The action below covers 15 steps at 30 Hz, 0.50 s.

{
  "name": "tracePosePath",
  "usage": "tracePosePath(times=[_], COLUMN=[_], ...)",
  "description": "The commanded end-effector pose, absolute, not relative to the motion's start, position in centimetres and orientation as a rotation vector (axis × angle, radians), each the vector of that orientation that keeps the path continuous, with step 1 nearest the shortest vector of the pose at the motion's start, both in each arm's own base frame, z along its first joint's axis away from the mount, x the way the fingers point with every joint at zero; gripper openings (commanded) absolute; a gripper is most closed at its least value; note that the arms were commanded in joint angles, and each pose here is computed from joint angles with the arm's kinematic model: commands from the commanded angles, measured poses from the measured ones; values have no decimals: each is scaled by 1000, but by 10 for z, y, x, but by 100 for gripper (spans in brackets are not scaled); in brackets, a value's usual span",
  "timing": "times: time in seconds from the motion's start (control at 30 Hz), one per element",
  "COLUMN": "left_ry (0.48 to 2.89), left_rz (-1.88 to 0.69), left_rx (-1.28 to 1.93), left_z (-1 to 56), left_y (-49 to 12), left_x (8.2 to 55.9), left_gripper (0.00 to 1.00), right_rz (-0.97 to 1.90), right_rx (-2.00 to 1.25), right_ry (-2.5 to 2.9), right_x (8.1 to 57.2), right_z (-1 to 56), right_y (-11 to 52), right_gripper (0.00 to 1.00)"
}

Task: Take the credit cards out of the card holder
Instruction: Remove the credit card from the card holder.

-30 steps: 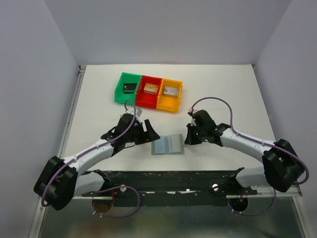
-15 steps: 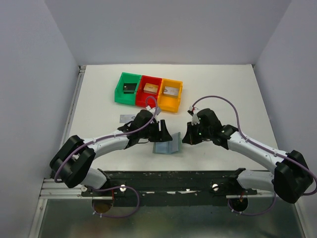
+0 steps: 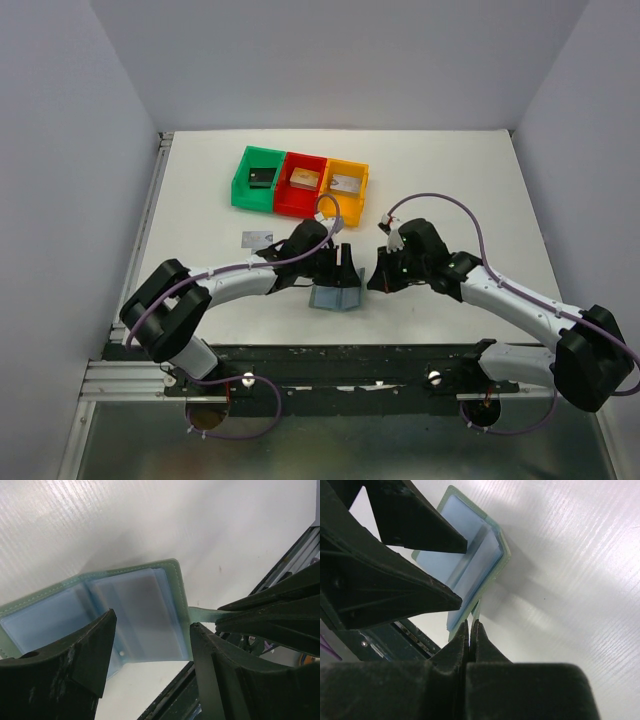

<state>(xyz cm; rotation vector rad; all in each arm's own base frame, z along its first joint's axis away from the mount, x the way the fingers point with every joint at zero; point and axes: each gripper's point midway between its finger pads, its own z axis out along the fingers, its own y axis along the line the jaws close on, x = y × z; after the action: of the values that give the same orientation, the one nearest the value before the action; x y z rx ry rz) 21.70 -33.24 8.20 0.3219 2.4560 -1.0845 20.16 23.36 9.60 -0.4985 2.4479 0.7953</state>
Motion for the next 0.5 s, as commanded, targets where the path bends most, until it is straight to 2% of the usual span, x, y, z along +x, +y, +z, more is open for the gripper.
tracePosePath(times=[0.0,0.47], left_ry=[2475,2490], left_rz=[-1040,-1012], left_rx=[351,329], left_z=[74,66], left_y=[-333,-329], left_x=[217,216], left_gripper=[72,71], right_rz=[822,833], right_rx=[-527,-537], right_ry=[2410,2406], right_x=[203,204], right_z=[111,114], right_y=[237,239], right_gripper=[0,0])
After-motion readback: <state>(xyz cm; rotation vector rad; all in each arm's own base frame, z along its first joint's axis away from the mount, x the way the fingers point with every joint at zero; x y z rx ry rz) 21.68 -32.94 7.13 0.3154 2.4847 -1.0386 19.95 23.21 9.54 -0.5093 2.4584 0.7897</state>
